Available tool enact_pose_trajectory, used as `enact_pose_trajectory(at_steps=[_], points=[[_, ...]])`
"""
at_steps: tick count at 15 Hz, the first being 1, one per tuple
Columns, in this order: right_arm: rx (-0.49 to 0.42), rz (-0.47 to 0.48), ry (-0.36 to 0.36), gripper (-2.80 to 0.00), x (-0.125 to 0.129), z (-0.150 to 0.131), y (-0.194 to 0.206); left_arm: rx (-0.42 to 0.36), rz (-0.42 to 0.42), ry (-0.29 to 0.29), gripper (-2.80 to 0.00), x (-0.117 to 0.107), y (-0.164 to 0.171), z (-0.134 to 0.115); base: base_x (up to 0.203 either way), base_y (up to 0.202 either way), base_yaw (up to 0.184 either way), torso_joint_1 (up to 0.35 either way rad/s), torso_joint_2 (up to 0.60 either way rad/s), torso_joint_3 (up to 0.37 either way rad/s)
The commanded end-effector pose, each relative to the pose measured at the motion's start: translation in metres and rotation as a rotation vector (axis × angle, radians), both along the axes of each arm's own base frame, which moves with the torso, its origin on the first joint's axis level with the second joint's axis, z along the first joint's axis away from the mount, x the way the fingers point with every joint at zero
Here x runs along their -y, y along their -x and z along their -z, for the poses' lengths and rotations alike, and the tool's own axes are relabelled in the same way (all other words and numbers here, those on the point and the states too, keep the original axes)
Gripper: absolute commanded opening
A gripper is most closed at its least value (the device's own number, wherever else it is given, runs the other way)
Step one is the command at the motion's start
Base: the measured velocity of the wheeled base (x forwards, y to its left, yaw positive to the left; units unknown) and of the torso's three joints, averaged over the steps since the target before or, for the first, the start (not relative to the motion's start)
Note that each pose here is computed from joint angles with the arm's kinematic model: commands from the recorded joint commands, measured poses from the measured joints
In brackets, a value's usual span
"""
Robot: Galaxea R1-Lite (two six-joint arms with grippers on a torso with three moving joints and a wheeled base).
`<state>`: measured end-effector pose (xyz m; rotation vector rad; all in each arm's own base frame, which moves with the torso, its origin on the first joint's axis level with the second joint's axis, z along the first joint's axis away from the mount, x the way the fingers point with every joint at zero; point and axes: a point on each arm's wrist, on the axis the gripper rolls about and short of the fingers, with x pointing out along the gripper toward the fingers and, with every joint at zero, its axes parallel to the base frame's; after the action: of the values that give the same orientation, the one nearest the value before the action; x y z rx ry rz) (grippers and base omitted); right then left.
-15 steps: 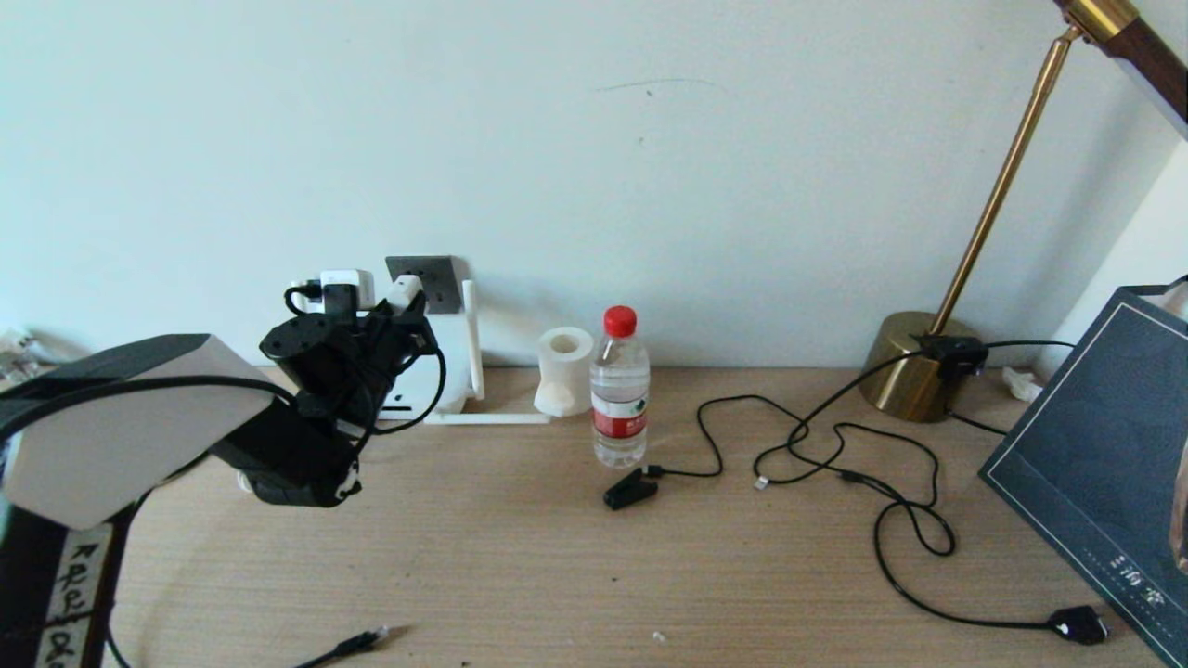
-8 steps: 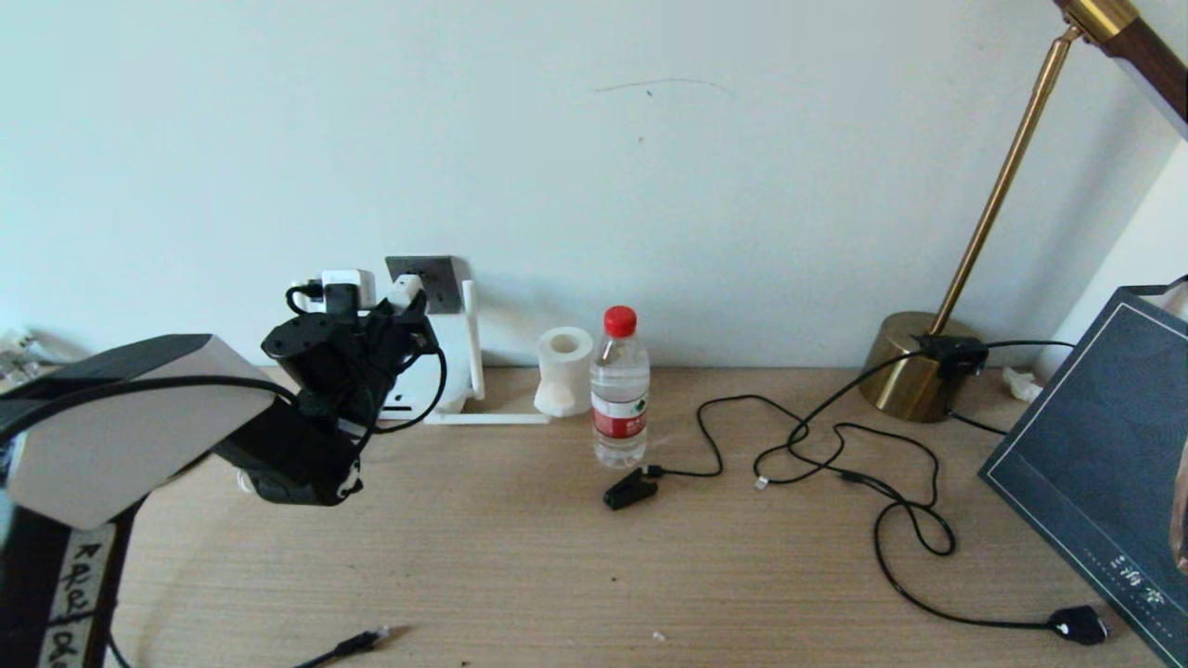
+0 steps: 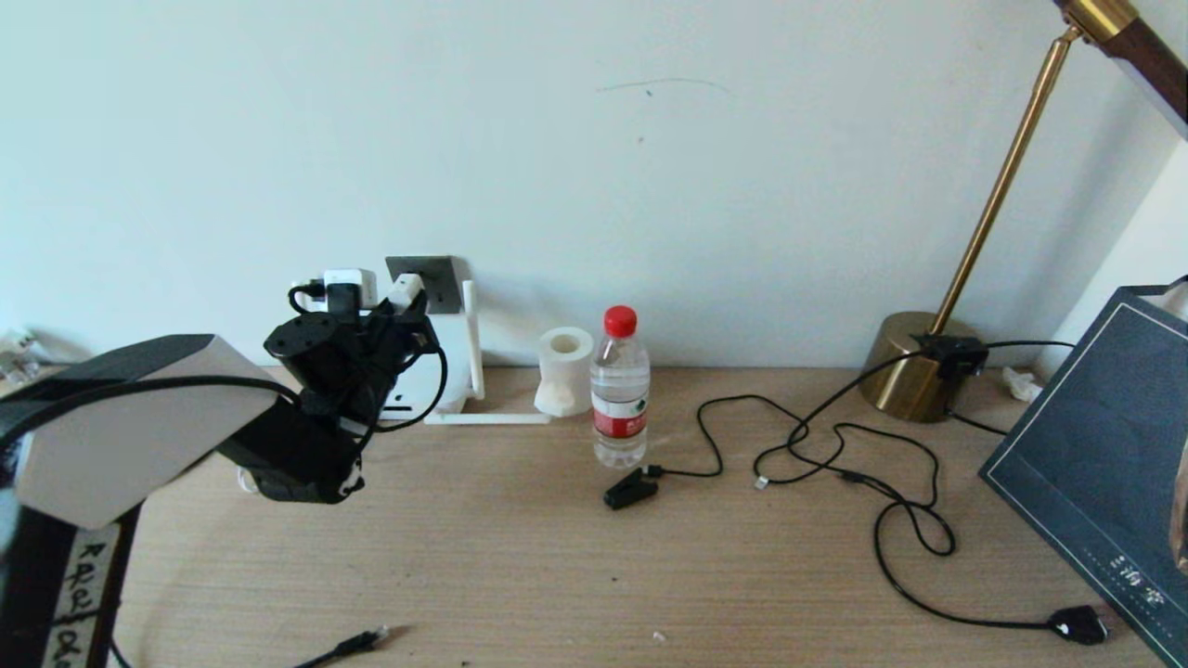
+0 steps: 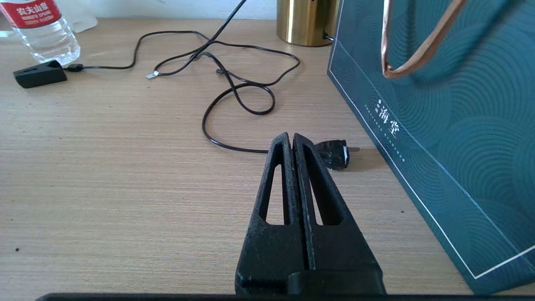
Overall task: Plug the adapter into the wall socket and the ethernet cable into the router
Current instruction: Plug plug into socket
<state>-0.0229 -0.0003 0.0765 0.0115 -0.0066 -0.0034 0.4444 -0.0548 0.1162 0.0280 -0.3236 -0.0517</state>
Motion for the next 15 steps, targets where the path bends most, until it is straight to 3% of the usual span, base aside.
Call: enact_pose_trajectory(at_steps=[1,15], points=[[0.001,0.0,-0.001,-2.8,0.0,0.0,0.0,0.008,-0.002,0.001,-2.8,0.0,-0.0005,-0.0002,0.0,0.0,0.0,0.0,0.0,0.0],[0.001,0.0,0.001,-2.8,0.0,0.0,0.0,0.015,-0.002,0.002,-2.8,0.0005,-0.0051,-0.0001,0.0,0.0,0.0,0.0,0.0,0.0]])
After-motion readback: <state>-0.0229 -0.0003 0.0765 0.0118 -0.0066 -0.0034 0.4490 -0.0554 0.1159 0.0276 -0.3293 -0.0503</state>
